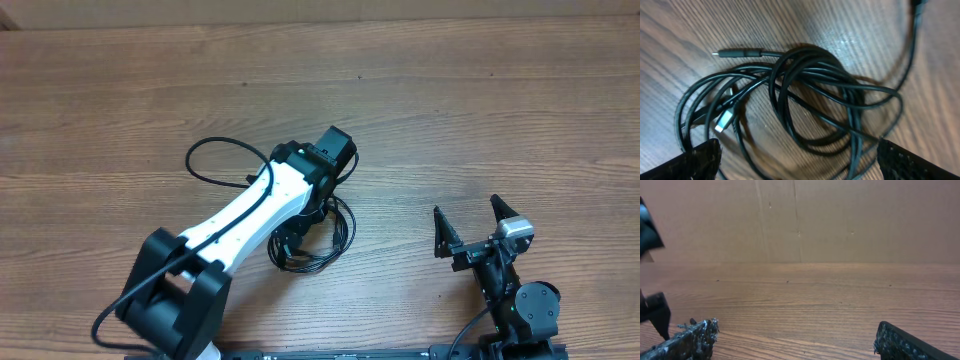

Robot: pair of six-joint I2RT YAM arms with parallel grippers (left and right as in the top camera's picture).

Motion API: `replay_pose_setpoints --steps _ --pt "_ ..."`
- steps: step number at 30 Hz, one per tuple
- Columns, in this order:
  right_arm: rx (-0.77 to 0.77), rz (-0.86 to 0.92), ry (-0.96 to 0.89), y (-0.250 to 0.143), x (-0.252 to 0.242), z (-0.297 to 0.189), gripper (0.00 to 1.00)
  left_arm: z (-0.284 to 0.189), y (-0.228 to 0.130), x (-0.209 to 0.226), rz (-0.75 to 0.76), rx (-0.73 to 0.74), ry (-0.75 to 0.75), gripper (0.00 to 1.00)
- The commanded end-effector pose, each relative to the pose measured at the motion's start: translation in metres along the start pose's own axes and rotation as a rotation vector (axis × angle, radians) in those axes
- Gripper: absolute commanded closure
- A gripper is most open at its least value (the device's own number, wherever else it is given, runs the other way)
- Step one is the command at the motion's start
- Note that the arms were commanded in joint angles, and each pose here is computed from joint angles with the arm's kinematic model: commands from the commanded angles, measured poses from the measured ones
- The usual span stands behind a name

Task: Untangle cables
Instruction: 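Move the left gripper over the black cable bundle and lower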

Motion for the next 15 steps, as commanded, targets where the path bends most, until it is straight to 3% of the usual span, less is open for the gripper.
replay_pose_setpoints --steps 1,15 --pt "-0.005 0.000 -0.010 -0.002 -0.002 0.000 0.00 0.014 -0.004 0.001 -0.019 0.018 0.039 0.00" --pt "-0.005 0.000 -0.010 -0.002 -0.002 0.000 0.00 0.028 -0.005 0.003 -0.010 0.010 0.086 0.00"
Point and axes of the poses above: each gripper's point midway between its finger pads, its own z axis out along the fingers, its own x axis along the line the jaws close on, y = z × x, the point moved 4 cm from there along -z, back along the fingers, and after that the axes turned 13 degrees about z, right-handed, at the moved point
